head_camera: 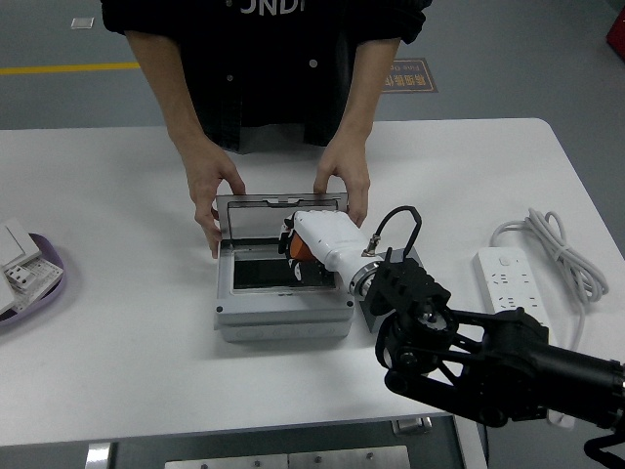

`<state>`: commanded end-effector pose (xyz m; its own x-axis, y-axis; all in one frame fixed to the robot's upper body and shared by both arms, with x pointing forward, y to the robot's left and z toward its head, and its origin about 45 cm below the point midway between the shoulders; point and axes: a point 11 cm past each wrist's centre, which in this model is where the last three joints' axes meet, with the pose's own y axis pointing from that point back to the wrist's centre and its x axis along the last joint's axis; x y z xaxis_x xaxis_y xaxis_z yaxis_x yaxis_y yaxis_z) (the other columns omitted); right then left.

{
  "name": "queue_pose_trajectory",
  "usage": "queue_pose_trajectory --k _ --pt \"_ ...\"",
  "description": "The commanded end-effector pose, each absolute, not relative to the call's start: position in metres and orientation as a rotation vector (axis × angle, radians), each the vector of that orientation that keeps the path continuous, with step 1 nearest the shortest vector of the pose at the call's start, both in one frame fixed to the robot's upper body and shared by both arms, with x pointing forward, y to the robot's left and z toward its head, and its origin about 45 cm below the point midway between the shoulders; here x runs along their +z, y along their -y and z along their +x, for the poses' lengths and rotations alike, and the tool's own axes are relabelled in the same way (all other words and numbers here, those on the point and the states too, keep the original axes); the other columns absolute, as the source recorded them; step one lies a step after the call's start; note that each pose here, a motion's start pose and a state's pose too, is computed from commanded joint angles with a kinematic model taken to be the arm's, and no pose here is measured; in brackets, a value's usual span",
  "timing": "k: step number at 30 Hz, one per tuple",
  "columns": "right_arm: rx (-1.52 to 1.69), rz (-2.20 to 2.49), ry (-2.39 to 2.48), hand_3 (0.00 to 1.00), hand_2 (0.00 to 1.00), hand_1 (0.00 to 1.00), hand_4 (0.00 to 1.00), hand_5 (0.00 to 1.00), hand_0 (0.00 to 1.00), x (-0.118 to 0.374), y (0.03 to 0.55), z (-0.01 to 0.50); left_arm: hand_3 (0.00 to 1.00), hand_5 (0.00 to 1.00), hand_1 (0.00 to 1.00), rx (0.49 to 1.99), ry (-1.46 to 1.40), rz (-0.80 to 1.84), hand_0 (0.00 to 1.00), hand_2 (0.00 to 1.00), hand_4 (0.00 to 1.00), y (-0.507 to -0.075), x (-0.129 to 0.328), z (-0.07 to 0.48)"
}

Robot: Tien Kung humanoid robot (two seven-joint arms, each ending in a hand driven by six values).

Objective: Pick up the cylinder from the cube,place it in the box,flap close box

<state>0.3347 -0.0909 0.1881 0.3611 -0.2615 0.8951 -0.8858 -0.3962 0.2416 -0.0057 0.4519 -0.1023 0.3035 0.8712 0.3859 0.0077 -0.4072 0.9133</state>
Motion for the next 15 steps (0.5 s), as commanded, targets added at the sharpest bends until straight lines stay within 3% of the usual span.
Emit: queue_pose_trajectory --k 5,6,11,12,15 --pt "1.041 1.879 0.998 0.682 0.694 0.681 0.338 0.242 0.713 0.1879 0.0886 0.333 0.599 0.165 0.551 1.226 -0.802 1.687 0.509 0.556 0.725 -0.4526 -0.102 -0.0052" --pt "1.042 1.882 0.996 0.728 0.751 0.715 0.632 0.413 0.802 0.1877 0.0882 0.3326 0.598 0.166 0.551 1.226 -0.802 1.688 0.509 0.556 0.724 -0.4527 -0.102 -0.0052" --pt "1.038 1.903 0.985 0.728 0.751 0.715 0.632 0.413 0.802 0.1861 0.0868 0.3298 0.598 0.166 0.551 1.223 -0.801 1.688 0.509 0.556 0.724 -0.4523 -0.1021 -0.0054" --pt "1.033 1.911 0.984 0.785 0.758 0.718 0.743 0.459 0.815 0.1856 0.0869 0.3292 0.598 0.165 0.551 1.222 -0.8 1.688 0.51 0.556 0.724 -0.4523 -0.1021 -0.0054" --pt "1.015 1.937 0.988 0.785 0.758 0.718 0.743 0.459 0.815 0.1845 0.0872 0.3276 0.598 0.165 0.551 1.222 -0.799 1.687 0.51 0.556 0.724 -0.4522 -0.1021 -0.0054"
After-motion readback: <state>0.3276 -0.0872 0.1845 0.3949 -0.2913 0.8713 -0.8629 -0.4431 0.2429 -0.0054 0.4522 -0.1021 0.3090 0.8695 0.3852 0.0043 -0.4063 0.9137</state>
